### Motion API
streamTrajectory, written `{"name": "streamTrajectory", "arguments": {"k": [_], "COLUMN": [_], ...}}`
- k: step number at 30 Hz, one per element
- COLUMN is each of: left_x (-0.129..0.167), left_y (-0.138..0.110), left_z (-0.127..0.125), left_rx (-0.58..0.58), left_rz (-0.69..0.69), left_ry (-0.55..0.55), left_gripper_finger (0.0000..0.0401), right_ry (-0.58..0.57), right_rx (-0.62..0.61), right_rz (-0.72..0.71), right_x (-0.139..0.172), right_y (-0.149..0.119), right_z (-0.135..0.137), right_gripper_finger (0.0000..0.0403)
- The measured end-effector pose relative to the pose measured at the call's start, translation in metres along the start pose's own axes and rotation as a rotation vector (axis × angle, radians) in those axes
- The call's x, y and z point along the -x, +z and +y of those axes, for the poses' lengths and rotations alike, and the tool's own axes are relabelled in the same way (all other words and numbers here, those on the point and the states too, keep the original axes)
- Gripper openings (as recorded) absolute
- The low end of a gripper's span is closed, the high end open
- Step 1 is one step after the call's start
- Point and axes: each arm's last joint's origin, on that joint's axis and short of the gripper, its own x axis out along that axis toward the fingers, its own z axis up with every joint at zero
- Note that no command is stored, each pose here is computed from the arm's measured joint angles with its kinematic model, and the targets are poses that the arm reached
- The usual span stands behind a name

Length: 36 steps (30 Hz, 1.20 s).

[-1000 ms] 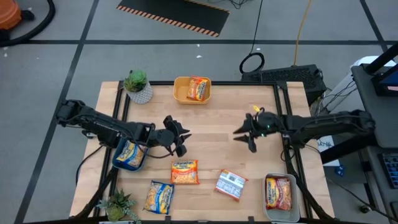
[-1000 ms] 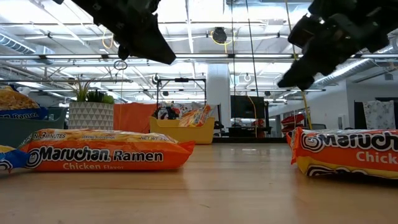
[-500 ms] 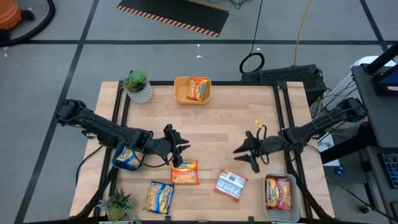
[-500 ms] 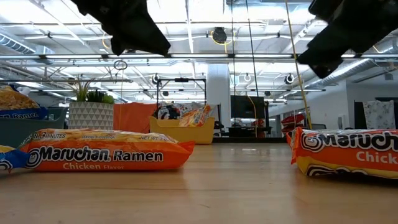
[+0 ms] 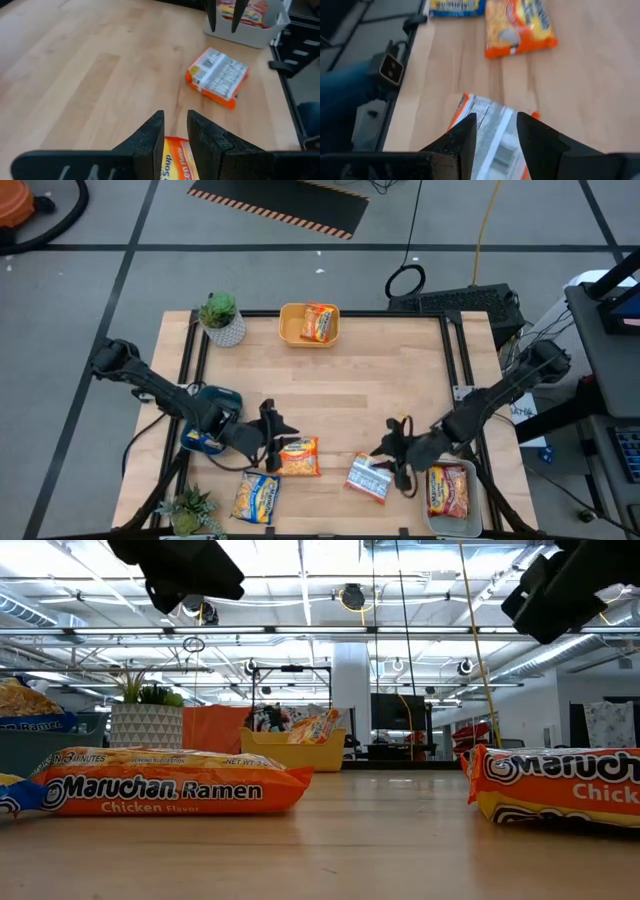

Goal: Sort Maruchan noodles
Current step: Put the right orange noodle pack into the yellow bin

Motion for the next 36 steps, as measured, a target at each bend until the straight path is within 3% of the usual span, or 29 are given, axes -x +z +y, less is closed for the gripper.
{"name": "streamTrajectory", "arguments": {"k": [8,19,36], "left_x": [0.001,0.003,0.003], "left_y": [-0.001,-0.003,-0.003], "left_z": [-0.002,-0.006,-0.006], "left_rx": [-0.018,0.006,-0.002], "left_rz": [0.001,0.004,0.003], "left_ry": [-0.008,-0.021,-0.022], "left_gripper_finger": [0.0088,0.0088,0.0088], "right_ry": [-0.002,-0.044,-0.263], "right_rx": [-0.055,-0.154,-0.091], "right_rz": [0.083,0.105,0.279], "right_x": [-0.013,-0.010,-0.005], "right_y": [-0.002,-0.023,-0.059], "right_z": [0.028,0.046,0.039], "right_gripper_finger": [0.0135,0.0135,0.0135]}}
